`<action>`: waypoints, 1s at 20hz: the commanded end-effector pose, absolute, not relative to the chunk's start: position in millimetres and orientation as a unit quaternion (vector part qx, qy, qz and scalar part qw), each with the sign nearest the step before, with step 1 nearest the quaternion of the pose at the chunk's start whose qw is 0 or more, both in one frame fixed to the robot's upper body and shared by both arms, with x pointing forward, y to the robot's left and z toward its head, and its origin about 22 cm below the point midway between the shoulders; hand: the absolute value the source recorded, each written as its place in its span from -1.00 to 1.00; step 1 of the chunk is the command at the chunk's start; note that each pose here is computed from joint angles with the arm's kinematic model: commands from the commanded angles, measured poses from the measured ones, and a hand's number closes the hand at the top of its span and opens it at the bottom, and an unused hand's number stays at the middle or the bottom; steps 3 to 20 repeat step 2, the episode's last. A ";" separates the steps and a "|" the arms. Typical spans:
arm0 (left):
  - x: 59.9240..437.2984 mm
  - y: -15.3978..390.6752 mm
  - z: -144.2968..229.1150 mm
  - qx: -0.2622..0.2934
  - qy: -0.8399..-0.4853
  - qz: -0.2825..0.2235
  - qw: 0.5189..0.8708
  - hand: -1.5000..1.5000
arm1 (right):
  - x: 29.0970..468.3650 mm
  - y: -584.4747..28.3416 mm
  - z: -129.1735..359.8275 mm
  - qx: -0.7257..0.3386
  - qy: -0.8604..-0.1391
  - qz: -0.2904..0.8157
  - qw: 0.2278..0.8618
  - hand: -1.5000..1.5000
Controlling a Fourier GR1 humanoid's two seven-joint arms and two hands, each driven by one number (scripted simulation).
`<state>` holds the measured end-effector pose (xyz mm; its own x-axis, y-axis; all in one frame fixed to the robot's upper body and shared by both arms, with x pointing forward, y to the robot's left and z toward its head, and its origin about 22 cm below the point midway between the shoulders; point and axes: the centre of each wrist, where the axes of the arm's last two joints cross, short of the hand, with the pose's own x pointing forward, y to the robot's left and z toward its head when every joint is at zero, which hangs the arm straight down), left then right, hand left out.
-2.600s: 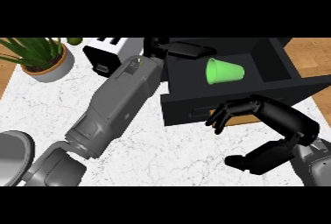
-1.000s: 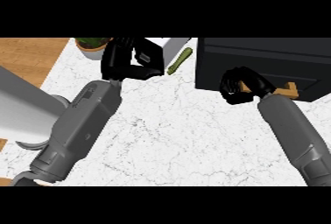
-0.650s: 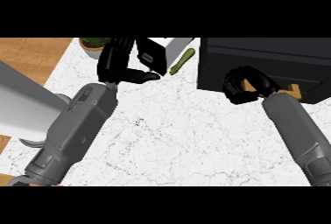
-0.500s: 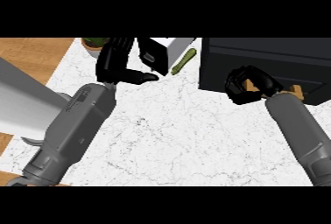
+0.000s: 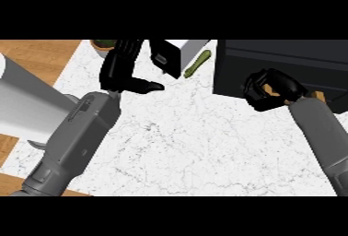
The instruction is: Pick up the cup, place it into the drawer and close the drawer
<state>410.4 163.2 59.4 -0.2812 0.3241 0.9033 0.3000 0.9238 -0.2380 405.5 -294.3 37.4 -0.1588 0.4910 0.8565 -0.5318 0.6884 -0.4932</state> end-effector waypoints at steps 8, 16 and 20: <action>409.6 170.3 59.3 -0.198 -0.800 0.010 0.566 -1.00 | 433.7 -327.5 127.8 -0.118 -0.698 0.356 0.610 1.00; 409.6 170.3 59.3 -0.198 -0.800 0.010 0.566 -1.00 | 433.7 -327.5 127.8 -0.118 -0.698 0.356 0.610 1.00; 409.6 170.3 59.3 -0.198 -0.800 0.010 0.566 -1.00 | 433.7 -327.5 127.8 -0.118 -0.698 0.356 0.610 1.00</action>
